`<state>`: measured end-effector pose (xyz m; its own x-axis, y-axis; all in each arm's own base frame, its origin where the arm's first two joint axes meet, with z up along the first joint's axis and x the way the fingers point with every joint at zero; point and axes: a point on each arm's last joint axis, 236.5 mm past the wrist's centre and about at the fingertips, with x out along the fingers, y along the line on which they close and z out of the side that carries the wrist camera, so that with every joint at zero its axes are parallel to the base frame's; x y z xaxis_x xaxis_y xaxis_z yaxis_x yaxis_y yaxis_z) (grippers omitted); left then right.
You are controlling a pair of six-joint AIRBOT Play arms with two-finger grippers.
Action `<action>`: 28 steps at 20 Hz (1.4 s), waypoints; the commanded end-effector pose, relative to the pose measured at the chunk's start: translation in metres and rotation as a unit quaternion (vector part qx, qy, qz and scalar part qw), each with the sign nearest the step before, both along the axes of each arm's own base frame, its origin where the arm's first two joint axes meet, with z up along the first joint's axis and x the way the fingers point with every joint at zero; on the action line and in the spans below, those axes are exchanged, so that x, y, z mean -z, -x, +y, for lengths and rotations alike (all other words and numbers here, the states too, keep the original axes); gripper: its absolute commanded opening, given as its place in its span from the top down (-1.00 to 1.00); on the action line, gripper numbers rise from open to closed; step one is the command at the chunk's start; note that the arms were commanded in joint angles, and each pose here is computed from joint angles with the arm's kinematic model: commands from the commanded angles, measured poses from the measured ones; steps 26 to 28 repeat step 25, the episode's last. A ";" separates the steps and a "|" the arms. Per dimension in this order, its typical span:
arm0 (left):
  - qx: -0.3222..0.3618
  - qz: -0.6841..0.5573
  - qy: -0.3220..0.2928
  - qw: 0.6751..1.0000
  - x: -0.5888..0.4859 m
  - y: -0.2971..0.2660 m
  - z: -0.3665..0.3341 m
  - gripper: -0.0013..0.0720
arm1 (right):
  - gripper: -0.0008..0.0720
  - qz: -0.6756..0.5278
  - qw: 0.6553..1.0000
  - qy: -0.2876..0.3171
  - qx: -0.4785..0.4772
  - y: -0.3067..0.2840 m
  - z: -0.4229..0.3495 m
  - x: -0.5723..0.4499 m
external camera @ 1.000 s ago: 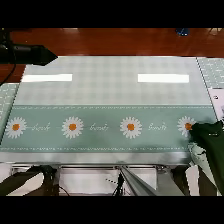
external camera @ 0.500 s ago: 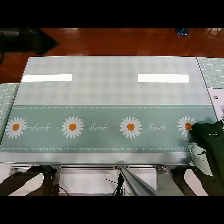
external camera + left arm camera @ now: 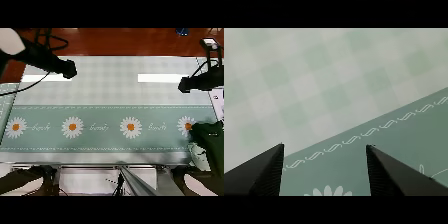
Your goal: Fold the shirts.
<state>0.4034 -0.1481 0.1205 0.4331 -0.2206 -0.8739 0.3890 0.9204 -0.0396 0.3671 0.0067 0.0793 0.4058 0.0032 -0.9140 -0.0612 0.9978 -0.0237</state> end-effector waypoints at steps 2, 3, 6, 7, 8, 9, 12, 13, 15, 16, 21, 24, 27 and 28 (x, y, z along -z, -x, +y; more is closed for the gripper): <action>-0.022 0.069 -0.039 0.997 0.049 0.002 0.002 -0.68 | -0.66 0.012 1.000 -0.001 0.001 -0.006 0.009 0.012; -0.022 0.075 -0.041 0.996 0.053 0.002 0.002 -0.68 | -0.66 0.012 1.000 -0.001 0.001 -0.006 0.009 0.012; -0.022 0.079 -0.043 0.996 0.057 0.001 0.001 -0.68 | -0.66 0.012 1.000 -0.001 0.001 -0.006 0.009 0.012; -0.022 0.079 -0.043 0.996 0.057 0.001 0.001 -0.68 | -0.66 0.012 1.000 -0.001 0.001 -0.006 0.009 0.012; -0.022 0.079 -0.042 0.996 0.057 0.001 0.001 -0.68 | -0.66 0.012 1.000 0.000 0.001 -0.006 0.009 0.012; -0.022 0.079 -0.042 0.996 0.057 0.001 0.001 -0.68 | -0.66 0.012 1.000 -0.001 0.001 -0.006 0.009 0.012; -0.022 0.079 -0.042 0.996 0.057 0.001 0.001 -0.68 | -0.66 0.012 1.000 -0.001 0.002 -0.006 0.009 0.012; -0.022 0.079 -0.042 0.996 0.057 0.001 0.001 -0.68 | -0.66 0.012 1.000 -0.001 0.002 -0.006 0.009 0.012; -0.022 0.079 -0.042 0.996 0.057 0.001 0.001 -0.68 | -0.66 0.012 1.000 -0.001 0.001 -0.006 0.009 0.012; -0.022 0.079 -0.042 0.996 0.057 0.001 0.001 -0.68 | -0.66 0.012 1.000 -0.001 0.001 -0.006 0.009 0.012; -0.022 0.079 -0.042 0.996 0.057 0.001 0.001 -0.68 | -0.66 0.012 1.000 -0.001 0.002 -0.006 0.009 0.012; -0.022 0.079 -0.042 0.996 0.057 0.001 0.001 -0.68 | -0.66 0.012 1.000 -0.001 0.002 -0.006 0.009 0.012; -0.022 0.079 -0.042 0.996 0.057 0.001 0.001 -0.68 | -0.66 0.012 1.000 -0.001 0.002 -0.006 0.009 0.012; -0.022 0.079 -0.042 0.996 0.057 0.001 0.001 -0.68 | -0.66 0.012 1.000 -0.001 0.002 -0.006 0.009 0.012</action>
